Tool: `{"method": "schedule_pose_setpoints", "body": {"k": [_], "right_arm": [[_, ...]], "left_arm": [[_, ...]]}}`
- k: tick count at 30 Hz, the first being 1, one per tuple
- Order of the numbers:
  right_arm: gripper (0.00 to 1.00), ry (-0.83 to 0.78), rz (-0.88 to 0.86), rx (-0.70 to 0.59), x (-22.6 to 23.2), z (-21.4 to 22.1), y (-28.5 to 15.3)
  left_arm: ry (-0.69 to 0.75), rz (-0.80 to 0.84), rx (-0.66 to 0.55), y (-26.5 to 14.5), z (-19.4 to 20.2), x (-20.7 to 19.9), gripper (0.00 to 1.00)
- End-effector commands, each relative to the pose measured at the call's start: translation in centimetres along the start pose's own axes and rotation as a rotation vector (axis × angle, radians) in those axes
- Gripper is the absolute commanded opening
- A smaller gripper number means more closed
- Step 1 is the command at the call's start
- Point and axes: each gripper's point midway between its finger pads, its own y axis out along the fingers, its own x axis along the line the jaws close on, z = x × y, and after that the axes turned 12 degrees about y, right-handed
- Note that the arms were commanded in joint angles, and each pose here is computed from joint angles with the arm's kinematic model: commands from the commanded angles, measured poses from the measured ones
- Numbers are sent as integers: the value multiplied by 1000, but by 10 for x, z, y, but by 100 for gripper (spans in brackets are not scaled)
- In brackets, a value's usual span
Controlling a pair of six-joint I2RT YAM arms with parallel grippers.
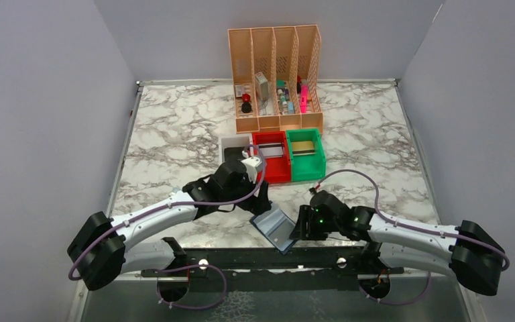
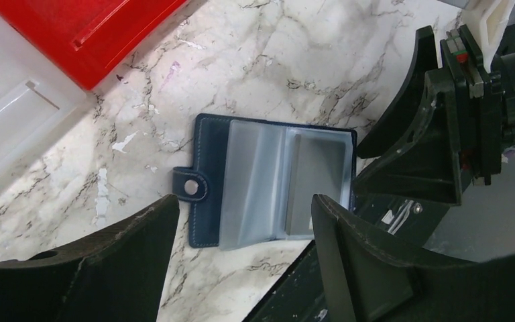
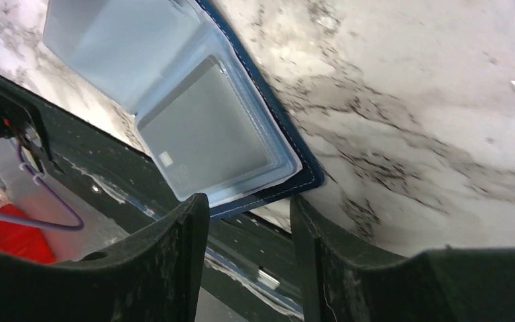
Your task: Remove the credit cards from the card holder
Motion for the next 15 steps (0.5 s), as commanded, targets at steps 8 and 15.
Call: {"method": "schedule_pose_setpoints", "body": {"k": [8, 15], "right_arm": [[50, -61, 128, -161, 7, -45, 28], [49, -138, 180, -171, 19, -64, 46]], "left_arm": [[12, -36, -25, 17, -4, 3, 66], [10, -45, -33, 14, -4, 5, 64]]}}
